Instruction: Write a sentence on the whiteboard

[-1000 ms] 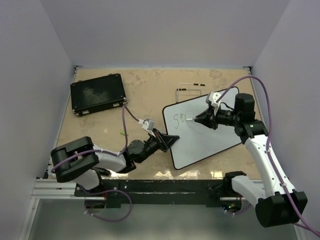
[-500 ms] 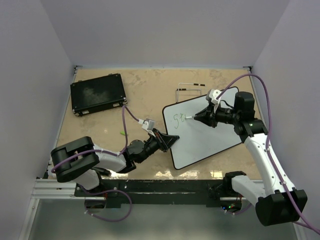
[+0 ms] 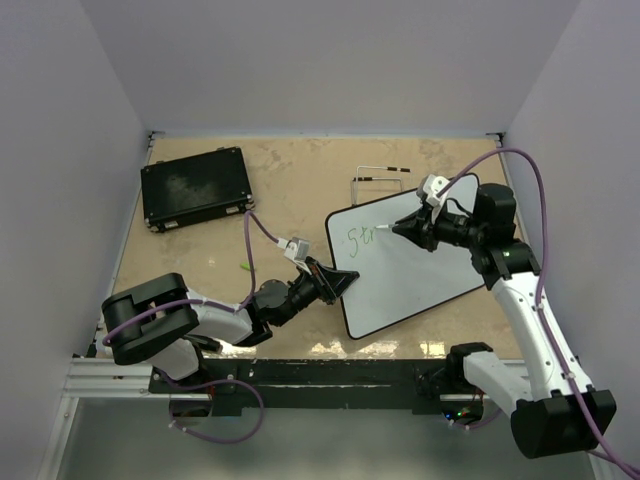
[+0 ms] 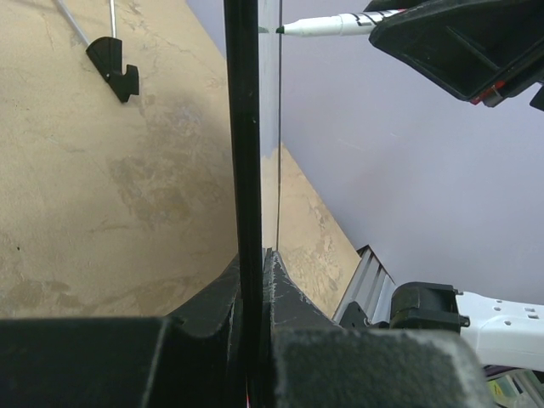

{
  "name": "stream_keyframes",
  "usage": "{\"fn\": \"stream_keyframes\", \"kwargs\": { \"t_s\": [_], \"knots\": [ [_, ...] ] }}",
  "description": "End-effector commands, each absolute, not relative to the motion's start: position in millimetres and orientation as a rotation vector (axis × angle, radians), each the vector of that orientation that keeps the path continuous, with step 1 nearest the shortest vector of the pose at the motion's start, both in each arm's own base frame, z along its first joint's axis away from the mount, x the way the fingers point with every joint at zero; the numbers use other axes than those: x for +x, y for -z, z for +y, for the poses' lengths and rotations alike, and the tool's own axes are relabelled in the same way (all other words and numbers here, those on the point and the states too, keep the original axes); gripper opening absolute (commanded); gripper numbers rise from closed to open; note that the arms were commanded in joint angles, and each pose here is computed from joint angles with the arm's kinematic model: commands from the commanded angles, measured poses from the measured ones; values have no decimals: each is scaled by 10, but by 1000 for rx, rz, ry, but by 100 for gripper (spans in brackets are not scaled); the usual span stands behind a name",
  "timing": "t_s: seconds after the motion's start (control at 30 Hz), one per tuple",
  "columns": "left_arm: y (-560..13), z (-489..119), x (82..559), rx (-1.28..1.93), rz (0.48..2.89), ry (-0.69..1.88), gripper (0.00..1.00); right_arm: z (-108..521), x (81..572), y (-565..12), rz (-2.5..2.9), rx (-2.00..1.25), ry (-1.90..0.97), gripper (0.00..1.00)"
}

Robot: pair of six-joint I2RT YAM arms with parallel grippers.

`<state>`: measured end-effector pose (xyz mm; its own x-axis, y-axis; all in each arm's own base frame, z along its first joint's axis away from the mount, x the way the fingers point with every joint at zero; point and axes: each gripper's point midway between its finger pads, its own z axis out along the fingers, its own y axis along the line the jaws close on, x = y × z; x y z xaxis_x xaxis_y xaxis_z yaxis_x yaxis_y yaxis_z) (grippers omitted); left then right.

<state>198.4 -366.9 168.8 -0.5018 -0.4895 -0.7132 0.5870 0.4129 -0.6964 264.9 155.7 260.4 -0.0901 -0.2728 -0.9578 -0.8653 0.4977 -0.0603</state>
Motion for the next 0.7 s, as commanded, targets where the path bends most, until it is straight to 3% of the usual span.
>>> {"fn": "stream_keyframes", "kwargs": {
  "t_s": [0.0,0.67],
  "knots": [
    [-1664,-3719,1933,211,1615,1261,0,1556,2524,-2780,1553,-1049,-640,0],
    [-1666,-3695,1924,208,1612,1262,0,1555,2524,-2619,1580,-1087,-651,0]
  ]
}}
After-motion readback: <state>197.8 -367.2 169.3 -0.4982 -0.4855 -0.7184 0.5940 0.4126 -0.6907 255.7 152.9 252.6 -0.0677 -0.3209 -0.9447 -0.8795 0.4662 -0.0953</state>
